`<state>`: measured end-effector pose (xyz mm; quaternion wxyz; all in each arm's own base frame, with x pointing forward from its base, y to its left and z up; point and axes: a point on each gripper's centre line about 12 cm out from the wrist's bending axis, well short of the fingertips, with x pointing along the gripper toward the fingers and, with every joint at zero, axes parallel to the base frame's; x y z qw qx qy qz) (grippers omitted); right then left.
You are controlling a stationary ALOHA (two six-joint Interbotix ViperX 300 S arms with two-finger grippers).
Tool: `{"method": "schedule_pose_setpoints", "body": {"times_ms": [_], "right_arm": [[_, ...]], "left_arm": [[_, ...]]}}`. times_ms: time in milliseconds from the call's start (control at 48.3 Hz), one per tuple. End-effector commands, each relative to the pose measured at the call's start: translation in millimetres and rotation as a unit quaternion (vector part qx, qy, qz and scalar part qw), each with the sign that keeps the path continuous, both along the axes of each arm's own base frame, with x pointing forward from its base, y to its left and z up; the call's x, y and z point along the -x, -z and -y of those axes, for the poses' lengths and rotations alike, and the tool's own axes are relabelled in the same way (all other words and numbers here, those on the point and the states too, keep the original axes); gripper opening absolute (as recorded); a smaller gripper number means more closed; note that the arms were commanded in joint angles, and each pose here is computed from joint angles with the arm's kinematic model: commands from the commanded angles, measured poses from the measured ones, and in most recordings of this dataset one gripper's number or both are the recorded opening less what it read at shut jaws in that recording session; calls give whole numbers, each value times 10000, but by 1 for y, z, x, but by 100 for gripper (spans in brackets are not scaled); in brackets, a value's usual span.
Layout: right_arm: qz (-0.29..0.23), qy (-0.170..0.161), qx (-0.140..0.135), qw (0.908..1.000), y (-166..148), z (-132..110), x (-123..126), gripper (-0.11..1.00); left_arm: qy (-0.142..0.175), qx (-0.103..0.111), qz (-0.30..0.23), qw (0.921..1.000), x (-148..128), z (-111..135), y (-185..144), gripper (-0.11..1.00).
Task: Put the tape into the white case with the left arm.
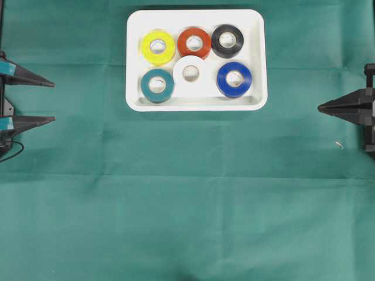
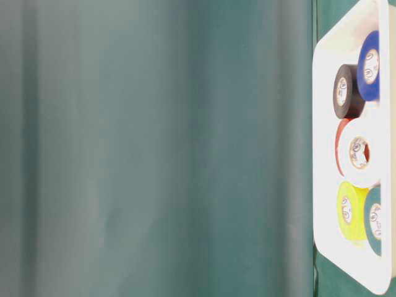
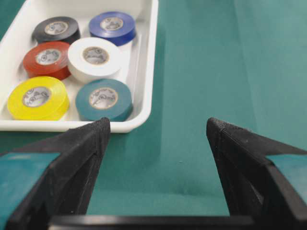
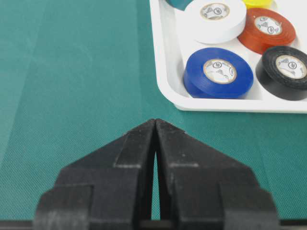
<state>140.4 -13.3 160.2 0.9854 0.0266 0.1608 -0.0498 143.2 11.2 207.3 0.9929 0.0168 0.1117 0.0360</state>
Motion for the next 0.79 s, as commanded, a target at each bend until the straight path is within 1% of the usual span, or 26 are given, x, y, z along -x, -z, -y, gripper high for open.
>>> {"method": "schedule_pose_setpoints", "body": {"times_ms": [0, 83, 248, 497, 601, 766], "right_arm": [[31, 16, -5, 10000, -3, 1, -2, -9], [31, 16, -5, 10000, -3, 1, -2, -9], [31, 16, -5, 10000, -3, 1, -2, -9], [31, 16, -5, 10000, -3, 1, -2, -9], [31, 16, -5, 10000, -3, 1, -2, -9], [31, 16, -5, 10000, -3, 1, -2, -9]], "left_arm": [[-13, 17, 63, 10000, -2, 0, -4, 82], [-14, 26, 56, 10000, -2, 0, -5, 82], [-41, 147, 35, 9999, -1, 0, -3, 82], [-37, 164, 13, 9999, -1, 0, -1, 82], [17, 164, 19, 9999, -1, 1, -2, 82], [209, 157, 8, 9997, -1, 7, -1, 82]]}}
